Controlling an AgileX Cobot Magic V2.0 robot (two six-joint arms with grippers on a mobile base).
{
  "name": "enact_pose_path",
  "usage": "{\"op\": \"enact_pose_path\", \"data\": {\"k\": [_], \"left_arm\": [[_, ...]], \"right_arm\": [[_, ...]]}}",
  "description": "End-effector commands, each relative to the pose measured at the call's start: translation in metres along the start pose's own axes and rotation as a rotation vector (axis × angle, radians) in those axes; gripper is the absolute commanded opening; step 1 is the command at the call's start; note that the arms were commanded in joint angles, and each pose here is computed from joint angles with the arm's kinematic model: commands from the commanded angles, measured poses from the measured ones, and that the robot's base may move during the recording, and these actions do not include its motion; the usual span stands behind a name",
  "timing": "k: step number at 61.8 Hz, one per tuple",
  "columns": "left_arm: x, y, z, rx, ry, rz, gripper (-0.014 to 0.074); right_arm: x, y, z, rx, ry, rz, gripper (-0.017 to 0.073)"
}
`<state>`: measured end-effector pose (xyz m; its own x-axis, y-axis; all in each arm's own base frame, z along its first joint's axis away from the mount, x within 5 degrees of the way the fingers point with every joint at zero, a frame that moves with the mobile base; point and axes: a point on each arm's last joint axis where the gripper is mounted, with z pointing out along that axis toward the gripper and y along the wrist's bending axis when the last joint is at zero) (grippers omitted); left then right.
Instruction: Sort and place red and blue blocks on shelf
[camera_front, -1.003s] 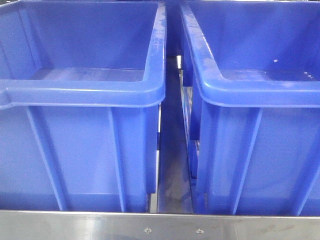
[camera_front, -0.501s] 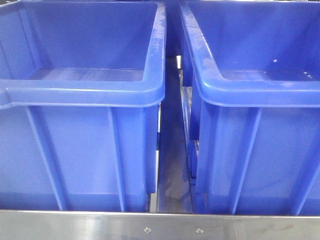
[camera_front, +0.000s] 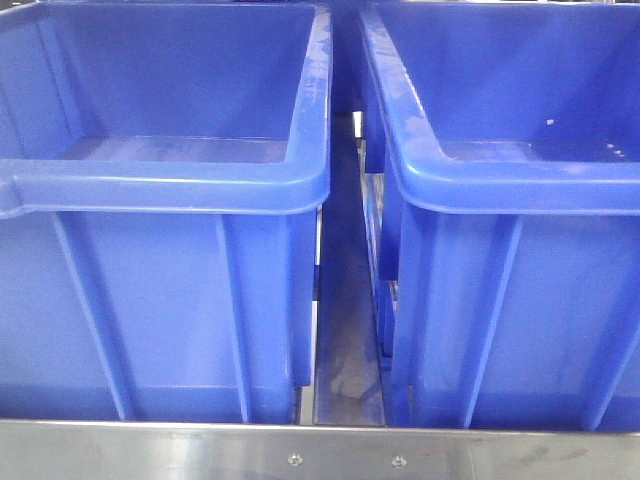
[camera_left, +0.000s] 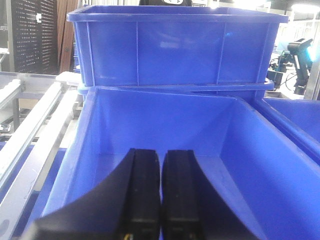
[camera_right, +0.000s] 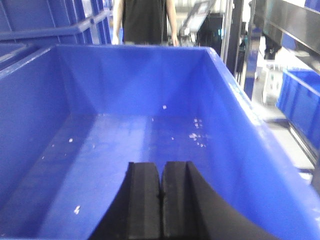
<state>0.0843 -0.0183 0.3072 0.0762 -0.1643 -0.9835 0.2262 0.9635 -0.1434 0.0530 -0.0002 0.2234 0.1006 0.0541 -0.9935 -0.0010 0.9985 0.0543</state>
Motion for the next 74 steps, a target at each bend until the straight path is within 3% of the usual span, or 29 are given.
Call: {"op": "enact_pose_path", "data": {"k": [1, 74], "left_arm": [[-0.0165, -0.0012, -0.0001, 0.002, -0.107, -0.009, 0.0125], [-0.0165, -0.0012, -0.0001, 0.002, -0.107, -0.009, 0.0125]], "right_arm": [[-0.0088, 0.0004, -0.0023, -0.009, -0.157, -0.011, 0.0055], [-0.0010, 0.0002, -0.0013, -0.011, -0.140, -0.010, 0.0055]]}}
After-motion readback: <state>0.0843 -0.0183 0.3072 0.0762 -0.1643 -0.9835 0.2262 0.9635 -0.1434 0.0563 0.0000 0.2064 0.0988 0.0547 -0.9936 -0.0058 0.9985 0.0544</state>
